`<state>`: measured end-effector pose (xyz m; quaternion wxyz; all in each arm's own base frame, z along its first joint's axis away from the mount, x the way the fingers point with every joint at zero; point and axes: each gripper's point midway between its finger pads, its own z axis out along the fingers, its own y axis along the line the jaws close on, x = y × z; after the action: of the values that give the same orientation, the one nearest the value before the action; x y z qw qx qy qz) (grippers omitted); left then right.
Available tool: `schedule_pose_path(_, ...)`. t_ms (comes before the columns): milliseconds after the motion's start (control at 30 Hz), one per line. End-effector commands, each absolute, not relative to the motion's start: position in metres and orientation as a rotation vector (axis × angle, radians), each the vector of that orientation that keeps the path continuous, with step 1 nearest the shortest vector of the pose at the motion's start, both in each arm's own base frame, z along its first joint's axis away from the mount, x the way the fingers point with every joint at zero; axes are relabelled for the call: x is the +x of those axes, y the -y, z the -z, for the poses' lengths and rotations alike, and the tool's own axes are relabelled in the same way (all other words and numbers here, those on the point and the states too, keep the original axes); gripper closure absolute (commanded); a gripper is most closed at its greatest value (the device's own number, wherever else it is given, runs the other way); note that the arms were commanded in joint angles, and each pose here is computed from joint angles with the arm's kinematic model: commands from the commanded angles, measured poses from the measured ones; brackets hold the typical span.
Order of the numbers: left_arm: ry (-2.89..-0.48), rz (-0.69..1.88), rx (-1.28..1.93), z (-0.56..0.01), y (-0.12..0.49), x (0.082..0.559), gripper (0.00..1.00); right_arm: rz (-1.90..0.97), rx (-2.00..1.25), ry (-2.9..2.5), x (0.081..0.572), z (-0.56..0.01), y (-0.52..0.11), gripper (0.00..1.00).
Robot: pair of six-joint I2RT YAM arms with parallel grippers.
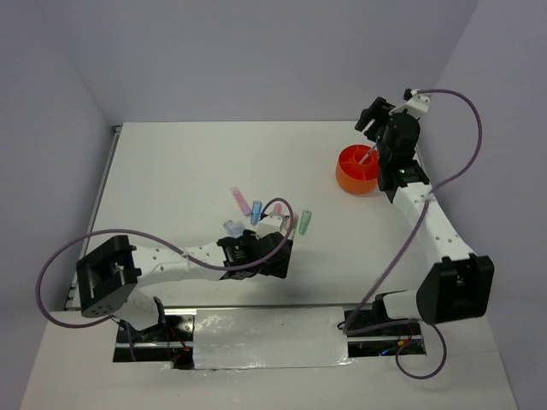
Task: Sort the stationery into containers
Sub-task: Pick up the pen from the center of the board.
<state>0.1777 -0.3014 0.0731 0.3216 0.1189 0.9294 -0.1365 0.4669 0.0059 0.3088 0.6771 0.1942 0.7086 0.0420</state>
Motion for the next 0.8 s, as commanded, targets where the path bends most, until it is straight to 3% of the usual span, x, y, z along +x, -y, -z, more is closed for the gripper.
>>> schedule_pose_path(0,-2.437,0.332,0.146,-0.075,0.317,0.193,0.06,-0.245,0.388,-1.584,0.433,-0.357,-0.039,0.25)
schedule_pose_path(400,-2.480,0.083,-0.174,-0.037,0.307,0.206,0.34,-0.359,0.251,-1.680,0.352,-0.336,-0.075,0.25)
schedule_pose_path(767,-2.494,-0.019,-0.228,-0.014,0.298,0.201,0.45,-0.389,0.200,-1.714,0.339,-0.327,-0.081,0.25)
